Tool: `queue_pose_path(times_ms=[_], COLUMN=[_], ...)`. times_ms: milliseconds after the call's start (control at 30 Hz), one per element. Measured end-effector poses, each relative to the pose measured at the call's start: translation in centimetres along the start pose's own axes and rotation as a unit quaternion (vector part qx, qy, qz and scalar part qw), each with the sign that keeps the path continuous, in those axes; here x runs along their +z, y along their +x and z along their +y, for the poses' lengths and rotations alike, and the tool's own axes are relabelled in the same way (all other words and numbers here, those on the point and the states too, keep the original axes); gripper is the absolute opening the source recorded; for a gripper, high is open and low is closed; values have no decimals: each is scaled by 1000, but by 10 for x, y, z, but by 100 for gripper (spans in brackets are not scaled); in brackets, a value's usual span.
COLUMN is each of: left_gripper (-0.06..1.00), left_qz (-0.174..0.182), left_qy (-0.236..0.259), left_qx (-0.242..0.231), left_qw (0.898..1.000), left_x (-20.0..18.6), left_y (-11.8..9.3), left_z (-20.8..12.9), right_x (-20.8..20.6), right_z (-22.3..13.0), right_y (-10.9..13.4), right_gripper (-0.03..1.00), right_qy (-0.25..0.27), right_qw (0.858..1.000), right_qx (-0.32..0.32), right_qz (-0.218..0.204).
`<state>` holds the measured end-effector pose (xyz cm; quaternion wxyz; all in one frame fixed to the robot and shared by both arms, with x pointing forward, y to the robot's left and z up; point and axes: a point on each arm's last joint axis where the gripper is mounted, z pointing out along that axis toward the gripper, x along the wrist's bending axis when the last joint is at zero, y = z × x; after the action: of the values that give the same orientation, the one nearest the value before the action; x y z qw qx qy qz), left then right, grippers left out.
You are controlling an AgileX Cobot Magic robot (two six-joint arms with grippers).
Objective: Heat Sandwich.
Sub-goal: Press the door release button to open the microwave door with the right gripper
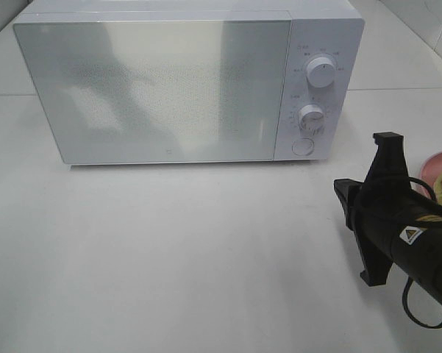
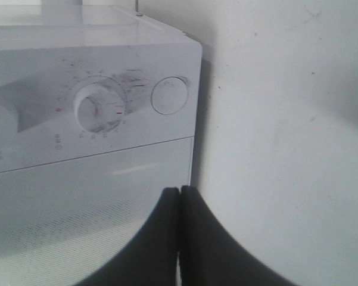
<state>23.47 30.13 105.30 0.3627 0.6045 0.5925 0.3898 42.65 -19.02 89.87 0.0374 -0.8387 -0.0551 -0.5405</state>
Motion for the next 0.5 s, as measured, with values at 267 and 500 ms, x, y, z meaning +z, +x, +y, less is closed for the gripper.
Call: queue_pose_path(times_ms=[267, 500], left_gripper=[99, 99], left_qz=[0, 0], left_qy=[0, 0], left_qx=[0, 0], left_qw=[1000, 1000], left_x=[0, 0], left_y=[0, 0], left_z=[0, 0], right_x=[19, 42], right_z=[-5, -4], right_y=[-1, 6], right_gripper=[1, 1], right_qy=[9, 17], right_qw=[1000, 999], right_qx=[-5, -6], right_qz=[-29, -29])
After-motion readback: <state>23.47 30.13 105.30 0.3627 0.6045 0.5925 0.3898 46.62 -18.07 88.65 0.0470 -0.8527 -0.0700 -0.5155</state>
